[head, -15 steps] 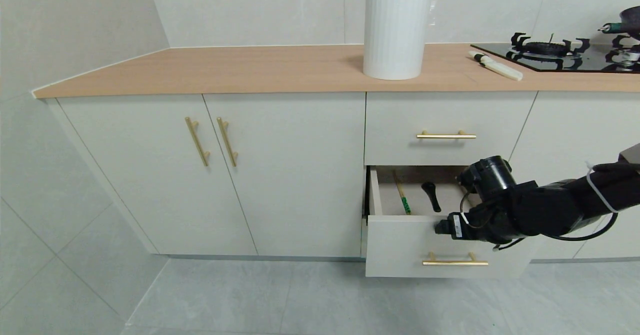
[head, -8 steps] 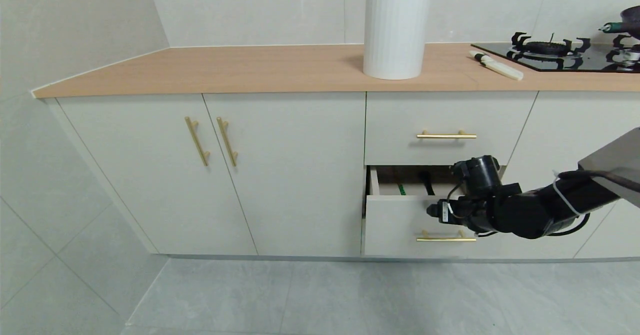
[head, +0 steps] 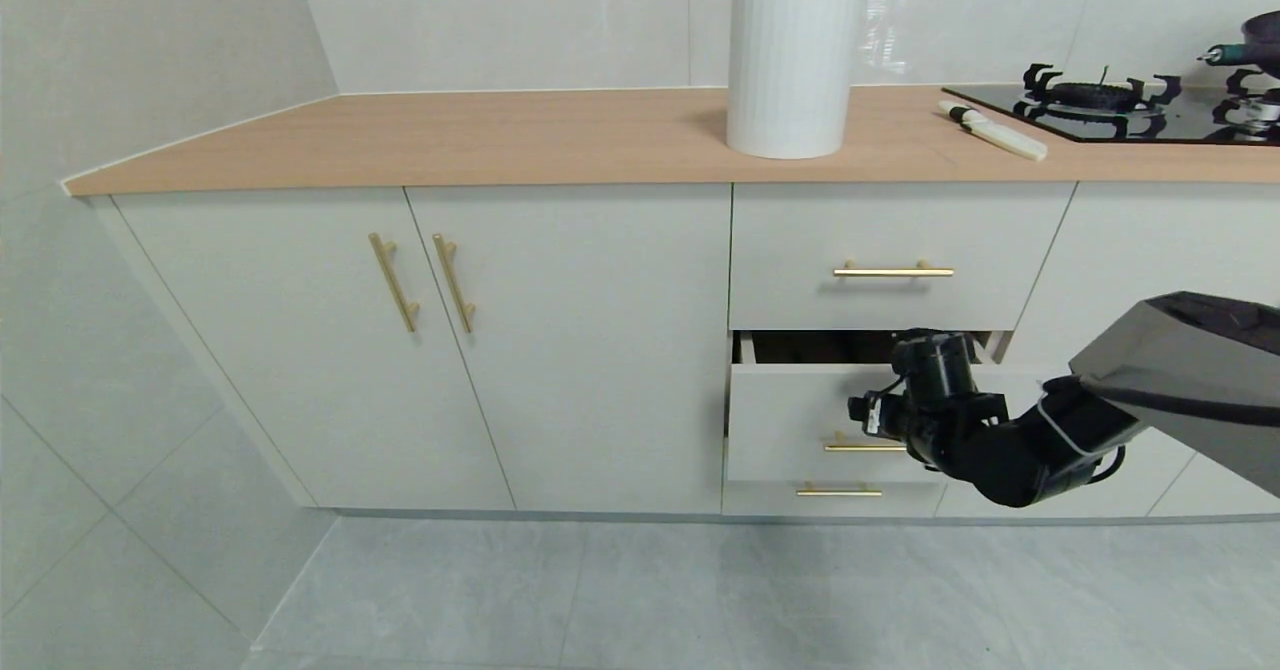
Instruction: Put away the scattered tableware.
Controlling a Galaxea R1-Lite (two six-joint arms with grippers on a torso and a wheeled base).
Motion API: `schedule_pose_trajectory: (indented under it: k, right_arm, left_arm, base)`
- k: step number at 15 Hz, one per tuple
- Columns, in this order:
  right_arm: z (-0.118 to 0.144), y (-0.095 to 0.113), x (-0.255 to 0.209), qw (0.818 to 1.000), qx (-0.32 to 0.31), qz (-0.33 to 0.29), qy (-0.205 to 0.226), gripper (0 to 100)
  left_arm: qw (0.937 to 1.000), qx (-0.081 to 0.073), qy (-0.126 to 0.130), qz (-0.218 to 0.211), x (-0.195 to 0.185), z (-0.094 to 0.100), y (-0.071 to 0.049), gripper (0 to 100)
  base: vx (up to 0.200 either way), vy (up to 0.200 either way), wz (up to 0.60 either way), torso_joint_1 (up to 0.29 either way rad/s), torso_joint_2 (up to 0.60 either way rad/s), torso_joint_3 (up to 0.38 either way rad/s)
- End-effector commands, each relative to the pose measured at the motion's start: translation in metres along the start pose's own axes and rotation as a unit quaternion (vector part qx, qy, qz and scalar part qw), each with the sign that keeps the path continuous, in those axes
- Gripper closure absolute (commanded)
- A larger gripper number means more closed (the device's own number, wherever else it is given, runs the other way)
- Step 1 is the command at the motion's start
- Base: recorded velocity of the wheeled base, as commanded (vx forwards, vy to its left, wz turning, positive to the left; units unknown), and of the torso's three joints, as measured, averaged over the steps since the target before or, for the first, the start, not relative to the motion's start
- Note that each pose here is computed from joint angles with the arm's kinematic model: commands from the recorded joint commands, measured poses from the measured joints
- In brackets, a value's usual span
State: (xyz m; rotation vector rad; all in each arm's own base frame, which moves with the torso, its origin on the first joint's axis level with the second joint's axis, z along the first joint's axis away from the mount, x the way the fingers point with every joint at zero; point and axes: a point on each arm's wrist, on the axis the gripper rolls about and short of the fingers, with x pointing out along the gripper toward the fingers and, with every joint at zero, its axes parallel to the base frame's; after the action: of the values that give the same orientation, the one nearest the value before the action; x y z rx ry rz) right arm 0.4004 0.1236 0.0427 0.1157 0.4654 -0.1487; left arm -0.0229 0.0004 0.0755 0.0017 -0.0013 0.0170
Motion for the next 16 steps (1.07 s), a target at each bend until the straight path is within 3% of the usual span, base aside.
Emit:
schedule_pose_trajectory:
  k: [1, 9, 16]
  right_arm:
    - [-0.011, 0.0, 0.008, 1.0, -0.003, -0.005, 0.007, 0]
    - [-0.002, 0.004, 0.035, 0.997, 0.051, -0.028, -0.046, 0]
    - [0.01, -0.01, 0.061, 0.991, 0.102, -0.045, -0.072, 0]
  left_arm:
    - [1.0, 0.0, 0.001, 0.001, 0.0, 0.0, 0.0, 0]
    - [1.0, 0.0, 0.001, 0.0, 0.0, 0.0, 0.0, 0]
    - [1.0, 0.0, 0.001, 0.0, 0.0, 0.0, 0.0, 0]
  base:
    - [0.0, 0.0, 0.0, 0.0, 0.0, 0.0]
    - [0.0, 0.0, 0.0, 0.0, 0.0, 0.0]
    - [0.0, 0.0, 0.0, 0.0, 0.0, 0.0]
